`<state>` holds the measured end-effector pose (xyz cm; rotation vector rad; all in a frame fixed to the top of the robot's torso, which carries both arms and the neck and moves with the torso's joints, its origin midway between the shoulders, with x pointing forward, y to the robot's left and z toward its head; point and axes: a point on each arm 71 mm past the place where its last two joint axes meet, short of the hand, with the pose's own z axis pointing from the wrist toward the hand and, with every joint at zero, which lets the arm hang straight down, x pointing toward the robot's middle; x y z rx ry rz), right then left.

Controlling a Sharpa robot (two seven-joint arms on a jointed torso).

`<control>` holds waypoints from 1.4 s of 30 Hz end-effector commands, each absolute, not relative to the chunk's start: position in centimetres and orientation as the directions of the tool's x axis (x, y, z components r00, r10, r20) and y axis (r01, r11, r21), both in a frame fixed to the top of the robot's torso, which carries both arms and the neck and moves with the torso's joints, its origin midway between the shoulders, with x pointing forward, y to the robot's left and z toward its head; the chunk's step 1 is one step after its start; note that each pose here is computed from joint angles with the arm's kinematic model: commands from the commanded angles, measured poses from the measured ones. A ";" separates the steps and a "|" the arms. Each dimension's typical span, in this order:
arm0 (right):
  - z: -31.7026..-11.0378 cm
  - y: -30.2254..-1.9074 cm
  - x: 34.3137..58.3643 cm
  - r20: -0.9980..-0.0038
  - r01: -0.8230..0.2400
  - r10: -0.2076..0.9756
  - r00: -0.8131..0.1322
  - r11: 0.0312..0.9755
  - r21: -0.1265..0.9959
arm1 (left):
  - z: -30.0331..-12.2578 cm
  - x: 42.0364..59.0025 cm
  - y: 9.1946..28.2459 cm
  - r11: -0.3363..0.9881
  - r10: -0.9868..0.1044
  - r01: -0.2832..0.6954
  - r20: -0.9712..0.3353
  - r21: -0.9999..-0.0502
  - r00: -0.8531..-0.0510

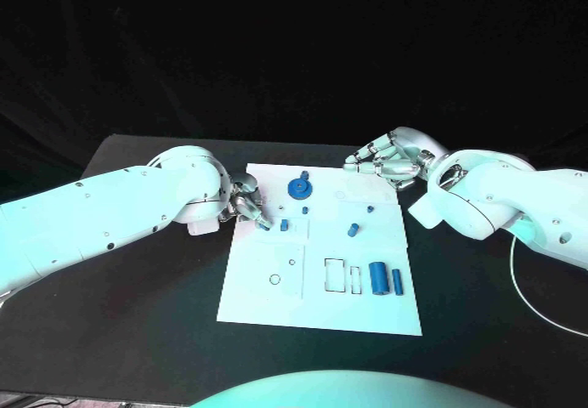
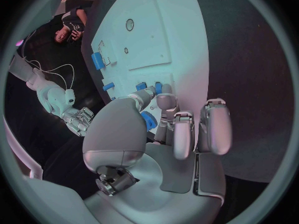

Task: Assemble the parts on the task board

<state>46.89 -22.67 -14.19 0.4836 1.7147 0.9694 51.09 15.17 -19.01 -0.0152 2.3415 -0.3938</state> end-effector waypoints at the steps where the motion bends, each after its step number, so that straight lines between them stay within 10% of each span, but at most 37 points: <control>1: -14.3 -22.5 46.8 -0.596 -0.142 0.712 -0.372 0.590 0.794 | -19.4 50.8 14.8 0.955 -0.094 0.121 -0.665 -0.270 -0.741; 42: -14.2 -22.6 46.7 -0.595 -0.144 0.714 -0.370 0.589 0.795 | -19.7 51.0 13.8 0.979 -0.070 0.075 -0.655 -0.190 -0.752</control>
